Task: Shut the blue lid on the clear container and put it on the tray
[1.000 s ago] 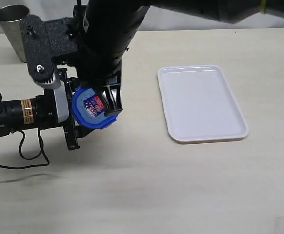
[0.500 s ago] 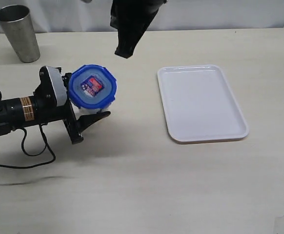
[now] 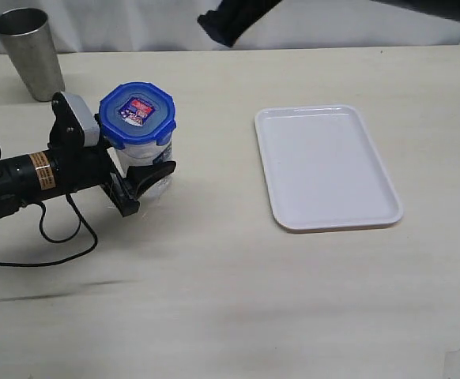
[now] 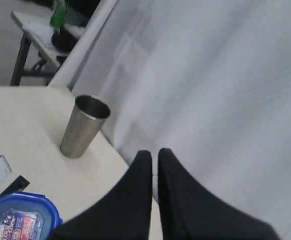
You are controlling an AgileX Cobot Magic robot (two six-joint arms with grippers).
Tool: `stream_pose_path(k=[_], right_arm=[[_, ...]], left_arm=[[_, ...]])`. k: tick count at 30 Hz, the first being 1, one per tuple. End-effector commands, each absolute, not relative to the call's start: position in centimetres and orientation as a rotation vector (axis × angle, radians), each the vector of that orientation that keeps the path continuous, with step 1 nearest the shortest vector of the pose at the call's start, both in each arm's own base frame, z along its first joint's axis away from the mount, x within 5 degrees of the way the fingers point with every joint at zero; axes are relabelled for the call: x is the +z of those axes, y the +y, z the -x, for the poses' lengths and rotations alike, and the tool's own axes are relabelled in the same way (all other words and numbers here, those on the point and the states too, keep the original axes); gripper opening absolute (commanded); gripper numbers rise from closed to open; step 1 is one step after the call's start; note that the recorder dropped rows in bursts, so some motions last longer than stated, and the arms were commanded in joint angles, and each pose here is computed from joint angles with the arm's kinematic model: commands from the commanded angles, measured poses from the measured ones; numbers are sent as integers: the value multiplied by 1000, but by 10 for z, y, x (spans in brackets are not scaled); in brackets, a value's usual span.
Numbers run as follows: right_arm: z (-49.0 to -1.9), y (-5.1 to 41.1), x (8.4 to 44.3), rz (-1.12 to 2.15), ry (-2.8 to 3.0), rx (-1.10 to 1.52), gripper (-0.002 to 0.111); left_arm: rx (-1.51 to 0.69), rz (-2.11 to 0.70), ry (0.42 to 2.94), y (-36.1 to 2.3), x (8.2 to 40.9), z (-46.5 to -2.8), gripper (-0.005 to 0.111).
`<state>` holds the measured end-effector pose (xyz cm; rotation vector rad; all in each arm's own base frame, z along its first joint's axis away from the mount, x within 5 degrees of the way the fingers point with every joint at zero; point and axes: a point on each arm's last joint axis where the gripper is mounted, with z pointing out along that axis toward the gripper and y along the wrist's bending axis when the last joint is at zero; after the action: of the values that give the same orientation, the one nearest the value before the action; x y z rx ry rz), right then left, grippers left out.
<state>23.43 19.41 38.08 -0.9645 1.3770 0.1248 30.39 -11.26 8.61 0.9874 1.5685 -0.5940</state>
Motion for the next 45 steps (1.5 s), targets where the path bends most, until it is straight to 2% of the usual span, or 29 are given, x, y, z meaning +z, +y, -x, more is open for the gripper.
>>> stream_pose_path(k=[1, 11, 23, 35, 45], right_arm=[[-197, 162, 384, 846, 1285, 181, 4], [-105, 82, 378, 594, 1116, 278, 4], [-38, 18, 316, 375, 1007, 356, 4], [-42, 16, 264, 311, 1111, 433, 4], [-43, 17, 260, 313, 1121, 432, 4]], left_arm=[[-612, -950, 1520, -114, 95, -306, 0], [-608, -943, 1522, -114, 95, -306, 0], [-608, -943, 1522, -114, 95, -306, 0], [-605, -945, 1520, -114, 95, -307, 0], [-605, -945, 1520, -114, 95, -307, 0]])
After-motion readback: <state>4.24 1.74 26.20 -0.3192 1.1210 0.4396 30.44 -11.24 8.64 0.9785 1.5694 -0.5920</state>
